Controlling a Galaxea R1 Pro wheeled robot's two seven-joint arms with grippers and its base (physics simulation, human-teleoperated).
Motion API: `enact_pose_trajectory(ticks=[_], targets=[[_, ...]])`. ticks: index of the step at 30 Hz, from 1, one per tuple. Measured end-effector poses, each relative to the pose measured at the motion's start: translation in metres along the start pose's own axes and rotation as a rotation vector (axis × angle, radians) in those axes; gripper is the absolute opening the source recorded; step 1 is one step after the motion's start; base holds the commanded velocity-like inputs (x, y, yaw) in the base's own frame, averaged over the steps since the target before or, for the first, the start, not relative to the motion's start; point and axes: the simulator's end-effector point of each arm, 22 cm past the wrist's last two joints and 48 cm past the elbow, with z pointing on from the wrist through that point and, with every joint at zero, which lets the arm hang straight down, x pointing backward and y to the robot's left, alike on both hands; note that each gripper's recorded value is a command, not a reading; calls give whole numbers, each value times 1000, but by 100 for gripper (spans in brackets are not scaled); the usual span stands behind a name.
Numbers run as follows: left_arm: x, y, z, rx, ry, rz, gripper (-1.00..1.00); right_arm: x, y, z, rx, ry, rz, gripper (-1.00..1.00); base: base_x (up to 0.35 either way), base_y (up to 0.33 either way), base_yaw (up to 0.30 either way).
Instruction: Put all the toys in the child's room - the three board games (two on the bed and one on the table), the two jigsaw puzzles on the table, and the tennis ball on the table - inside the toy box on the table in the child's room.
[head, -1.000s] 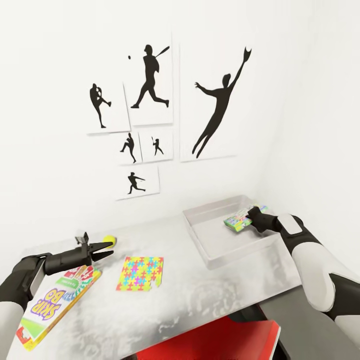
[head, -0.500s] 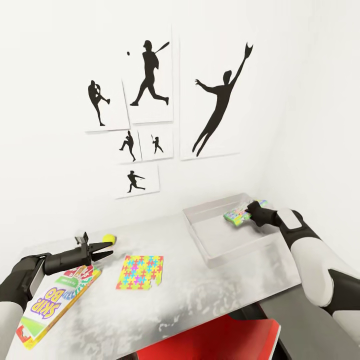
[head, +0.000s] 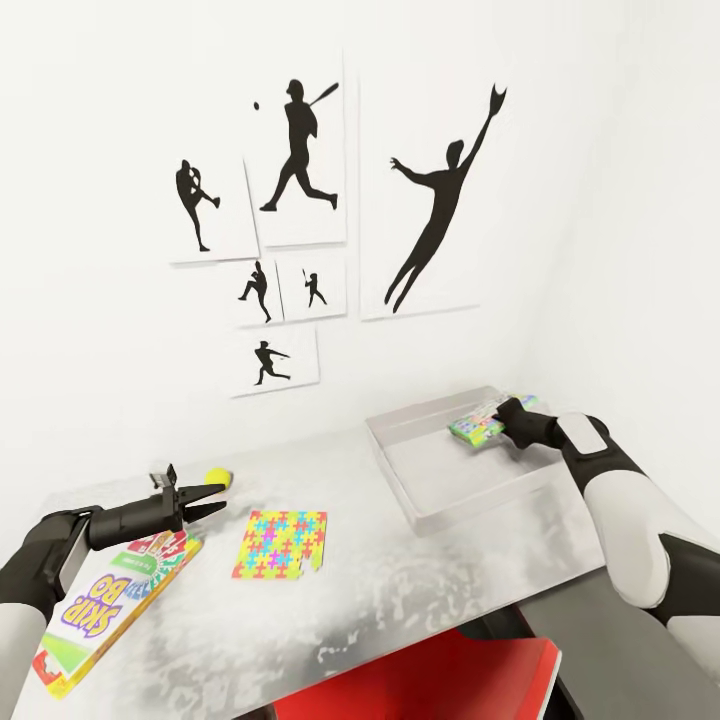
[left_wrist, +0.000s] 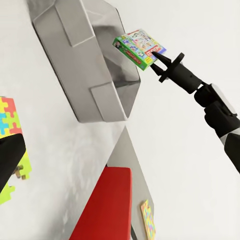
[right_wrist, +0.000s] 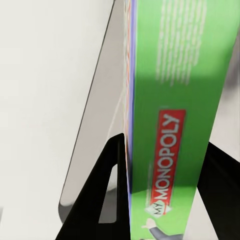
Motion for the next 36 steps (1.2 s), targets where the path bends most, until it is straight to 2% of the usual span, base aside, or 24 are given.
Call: enact_pose_trajectory(ticks=[22,27,36], targets=[[6,17,3,-12,10,-29,100,6,-20,14,29,16,7,-100,0,0,0],[8,21,4,-15,12,-37,100,9,-19,18,14,22,42,-100,0,0,0],[11,28,5,-20,17,-50,100,13,-26,24,19,29,56,-100,0,0,0]])
